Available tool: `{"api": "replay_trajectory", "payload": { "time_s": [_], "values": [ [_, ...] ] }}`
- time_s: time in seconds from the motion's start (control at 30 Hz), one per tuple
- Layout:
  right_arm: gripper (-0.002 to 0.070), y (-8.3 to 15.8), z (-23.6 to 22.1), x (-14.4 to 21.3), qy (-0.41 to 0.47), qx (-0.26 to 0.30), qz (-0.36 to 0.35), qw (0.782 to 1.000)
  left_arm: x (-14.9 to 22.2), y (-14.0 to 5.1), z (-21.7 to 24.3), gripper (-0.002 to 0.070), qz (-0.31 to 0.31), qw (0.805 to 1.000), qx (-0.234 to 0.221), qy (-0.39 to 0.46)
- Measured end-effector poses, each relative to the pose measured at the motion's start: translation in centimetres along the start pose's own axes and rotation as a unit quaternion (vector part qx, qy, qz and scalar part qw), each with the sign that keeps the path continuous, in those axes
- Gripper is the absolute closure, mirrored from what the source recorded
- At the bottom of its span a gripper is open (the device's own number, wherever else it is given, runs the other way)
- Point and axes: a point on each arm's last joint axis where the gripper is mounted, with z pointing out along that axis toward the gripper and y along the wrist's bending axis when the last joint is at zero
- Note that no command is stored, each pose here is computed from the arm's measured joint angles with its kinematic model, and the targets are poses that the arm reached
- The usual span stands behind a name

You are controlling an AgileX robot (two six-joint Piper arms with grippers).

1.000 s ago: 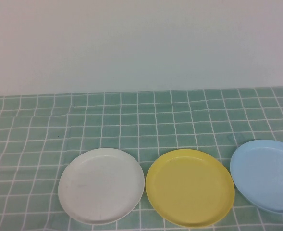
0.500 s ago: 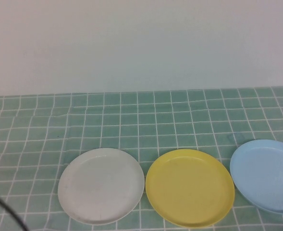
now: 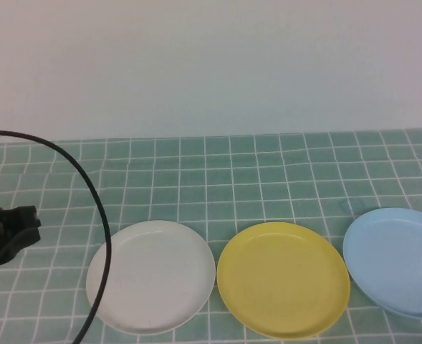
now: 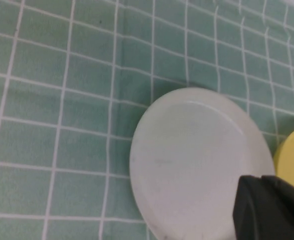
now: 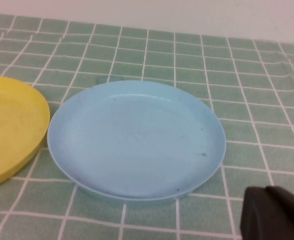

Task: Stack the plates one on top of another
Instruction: Pick up the white plate

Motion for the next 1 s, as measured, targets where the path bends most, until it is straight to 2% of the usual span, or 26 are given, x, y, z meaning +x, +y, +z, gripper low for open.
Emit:
{"api": "replay_trajectory", "payload": {
  "time_s": [0.17,0.2,0.23,0.27,0.3,0.33,0.37,0.4,0.43,0.47,0.5,0.53,0.57,0.63,0.7,1.0],
  "values": [
    [0.0678,0.0,0.0,0.0,0.0,0.0,0.0,1.0,0.1,1.1,3.7,0.0675,0.007,0.997,-0.006,0.079],
    [0.0678,0.0,0.0,0.0,0.0,0.0,0.0,1.0,0.2,1.3,4.4,0.0623,0.011,0.995,-0.004,0.096],
    [0.0678,0.0,0.0,0.0,0.0,0.0,0.0,1.0,0.2,1.4,4.9,0.0657,0.016,0.994,-0.001,0.106],
    [0.0678,0.0,0.0,0.0,0.0,0.0,0.0,1.0,0.1,1.5,5.4,0.0636,0.017,0.993,0.002,0.116],
    [0.0678,0.0,0.0,0.0,0.0,0.0,0.0,1.0,0.0,1.6,5.9,0.0501,0.014,0.992,0.006,0.124],
    [0.0678,0.0,0.0,0.0,0.0,0.0,0.0,1.0,-0.1,1.6,6.3,0.0456,0.012,0.992,0.007,0.129],
    [0.0678,0.0,0.0,0.0,0.0,0.0,0.0,1.0,-0.2,1.8,6.8,0.0536,0.01,0.991,0.007,0.135],
    [0.0678,0.0,0.0,0.0,0.0,0.0,0.0,1.0,-0.3,1.8,7.2,0.0356,0.007,0.99,0.012,0.143],
    [0.0678,0.0,0.0,0.0,0.0,0.0,0.0,1.0,-0.2,2.0,7.6,0.0444,0.007,0.989,0.006,0.145],
    [0.0678,0.0,0.0,0.0,0.0,0.0,0.0,1.0,-0.3,2.1,8.0,0.0403,0.009,0.988,0.007,0.152],
    [0.0678,0.0,0.0,0.0,0.0,0.0,0.0,1.0,-0.3,2.3,8.5,0.031,0.007,0.987,0.008,0.159],
    [0.0678,0.0,0.0,0.0,0.0,0.0,0.0,1.0,-0.3,2.4,9.0,0.0357,0.002,0.986,0.009,0.164],
    [0.0678,0.0,0.0,0.0,0.0,0.0,0.0,1.0,-0.3,2.5,9.5,0.0311,-0.003,0.986,0.01,0.168],
    [0.0678,0.0,0.0,0.0,0.0,0.0,0.0,1.0,-0.4,2.7,10.3,0.033,-0.005,0.984,0.012,0.176],
    [0.0678,0.0,0.0,0.0,0.0,0.0,0.0,1.0,-0.5,2.9,11.2,0.0311,-0.002,0.983,0.014,0.184],
    [0.0678,0.0,0.0,0.0,0.0,0.0,0.0,1.0,0.0,3.6,15.0,0.0319,-0.013,0.979,0.047,0.199]
  ]
}}
